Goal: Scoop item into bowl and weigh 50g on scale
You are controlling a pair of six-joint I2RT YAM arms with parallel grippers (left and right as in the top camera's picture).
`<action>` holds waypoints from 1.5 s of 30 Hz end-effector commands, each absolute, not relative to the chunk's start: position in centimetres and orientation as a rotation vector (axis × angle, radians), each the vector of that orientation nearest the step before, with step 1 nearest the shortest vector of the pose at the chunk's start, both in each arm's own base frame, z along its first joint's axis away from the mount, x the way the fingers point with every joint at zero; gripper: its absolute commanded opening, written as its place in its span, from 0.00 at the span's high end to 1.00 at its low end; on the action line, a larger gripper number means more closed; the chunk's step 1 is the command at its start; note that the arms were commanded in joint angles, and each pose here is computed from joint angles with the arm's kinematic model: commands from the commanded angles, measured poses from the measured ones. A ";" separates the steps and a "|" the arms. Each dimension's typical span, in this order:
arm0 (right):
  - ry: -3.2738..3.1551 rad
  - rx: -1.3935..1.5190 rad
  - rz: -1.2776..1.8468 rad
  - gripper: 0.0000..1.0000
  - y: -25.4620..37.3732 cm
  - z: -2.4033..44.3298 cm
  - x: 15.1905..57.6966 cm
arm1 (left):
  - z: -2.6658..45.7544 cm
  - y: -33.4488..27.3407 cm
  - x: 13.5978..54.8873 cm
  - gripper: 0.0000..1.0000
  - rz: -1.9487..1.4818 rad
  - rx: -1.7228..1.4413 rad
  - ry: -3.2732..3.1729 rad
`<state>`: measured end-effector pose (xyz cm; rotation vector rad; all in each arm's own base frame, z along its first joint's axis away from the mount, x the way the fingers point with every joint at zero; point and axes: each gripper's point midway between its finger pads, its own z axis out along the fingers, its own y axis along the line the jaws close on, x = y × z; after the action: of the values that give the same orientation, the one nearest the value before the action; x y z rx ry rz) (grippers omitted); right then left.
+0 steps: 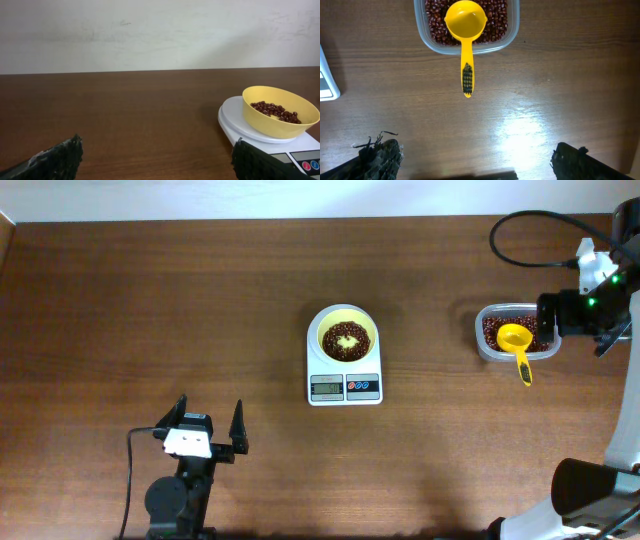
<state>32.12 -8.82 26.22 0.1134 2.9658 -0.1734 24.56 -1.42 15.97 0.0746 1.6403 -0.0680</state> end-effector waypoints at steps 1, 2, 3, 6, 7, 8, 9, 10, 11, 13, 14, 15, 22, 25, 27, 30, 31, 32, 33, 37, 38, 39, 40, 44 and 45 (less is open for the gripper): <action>2.960 0.116 -0.185 0.01 -8.8 26.4 31.9 | 15.9 -1.4 24.5 0.01 -0.054 0.096 1.636; 2.960 0.116 -0.185 0.01 -8.8 26.4 31.9 | 15.9 -1.4 24.5 0.01 -0.054 0.095 1.636; 2.960 0.116 -0.185 0.01 -8.8 26.4 31.9 | 15.9 -1.4 24.5 0.01 -0.054 0.096 1.636; 2.972 0.115 -0.183 0.01 -8.9 26.0 32.1 | 15.9 -1.4 24.5 0.01 -0.054 0.096 1.636; 2.972 0.114 -0.182 0.01 -8.8 26.1 32.1 | 15.9 -1.4 24.5 0.01 -0.054 0.096 1.636; 2.972 0.112 -0.184 0.01 -8.8 26.1 32.1 | 15.9 -1.4 24.5 0.01 -0.054 0.095 1.636; 2.972 0.112 -0.184 0.01 -8.8 26.1 32.1 | 15.9 -1.4 24.5 0.01 -0.054 0.096 1.636; 2.972 0.113 -0.183 0.01 -8.8 26.1 32.1 | 15.9 -1.4 24.5 0.01 -0.054 0.096 1.636; 2.929 0.111 -0.175 0.01 -8.8 26.4 32.9 | 15.9 -1.4 24.5 0.01 -0.054 0.096 1.636; 2.789 0.098 -0.116 0.01 -8.2 27.9 35.4 | 15.9 -1.4 24.5 0.01 -0.054 0.096 1.636; 2.725 0.085 -0.074 0.01 -7.7 28.8 36.3 | 15.9 -1.4 24.5 0.01 -0.054 0.096 1.636; 2.667 0.068 -0.028 0.01 -7.0 29.9 36.8 | 15.9 -1.4 24.5 0.01 -0.054 0.096 1.636; 2.447 -0.040 0.038 0.01 -4.1 34.7 38.0 | 15.9 -1.4 24.5 0.01 -0.054 0.096 1.636; 2.425 -0.065 0.048 0.01 -3.1 34.1 37.8 | 15.9 -1.4 24.5 0.01 -0.054 0.096 1.636; 2.394 -0.085 0.080 0.01 -2.4 33.0 37.5 | 15.9 -1.4 24.5 0.01 -0.054 0.096 1.636; 2.274 -0.128 0.128 0.01 -1.3 32.1 37.0 | 15.9 -1.4 24.5 0.01 -0.054 0.096 1.636; 2.227 -0.142 0.135 0.01 -0.9 31.9 36.7 | 15.9 -1.4 24.5 0.01 -0.054 0.096 1.636; 2.189 -0.153 0.141 0.01 -0.7 31.8 36.5 | 15.9 -1.4 24.5 0.01 -0.054 0.096 1.636; 2.128 -0.172 0.147 0.01 -0.3 31.8 36.4 | 15.9 -1.4 24.5 0.01 -0.054 0.096 1.636; 1.907 -0.256 0.178 0.01 1.2 31.4 35.9 | 15.9 -1.4 24.5 0.01 -0.054 0.096 1.636; 1.859 -0.270 0.173 0.01 1.5 31.2 35.8 | 15.9 -1.4 24.5 0.01 -0.054 0.096 1.636; 1.788 -0.282 0.168 0.01 2.0 30.8 35.5 | 15.9 -1.4 24.5 0.01 -0.054 0.096 1.636; 1.744 -0.281 0.170 0.01 2.3 30.2 35.1 | 15.9 -1.4 24.5 0.01 -0.054 0.095 1.636; 1.553 -0.225 0.207 0.01 2.8 28.4 32.6 | 15.9 -1.4 24.5 0.01 -0.054 0.096 1.636; 1.523 -0.226 0.197 0.01 2.8 27.7 31.7 | 15.9 -1.4 24.5 0.01 -0.054 0.096 1.636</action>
<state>33.51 2.17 29.05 -0.2486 1.5679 0.1483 24.56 -1.41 15.99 0.0772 1.6390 -0.0650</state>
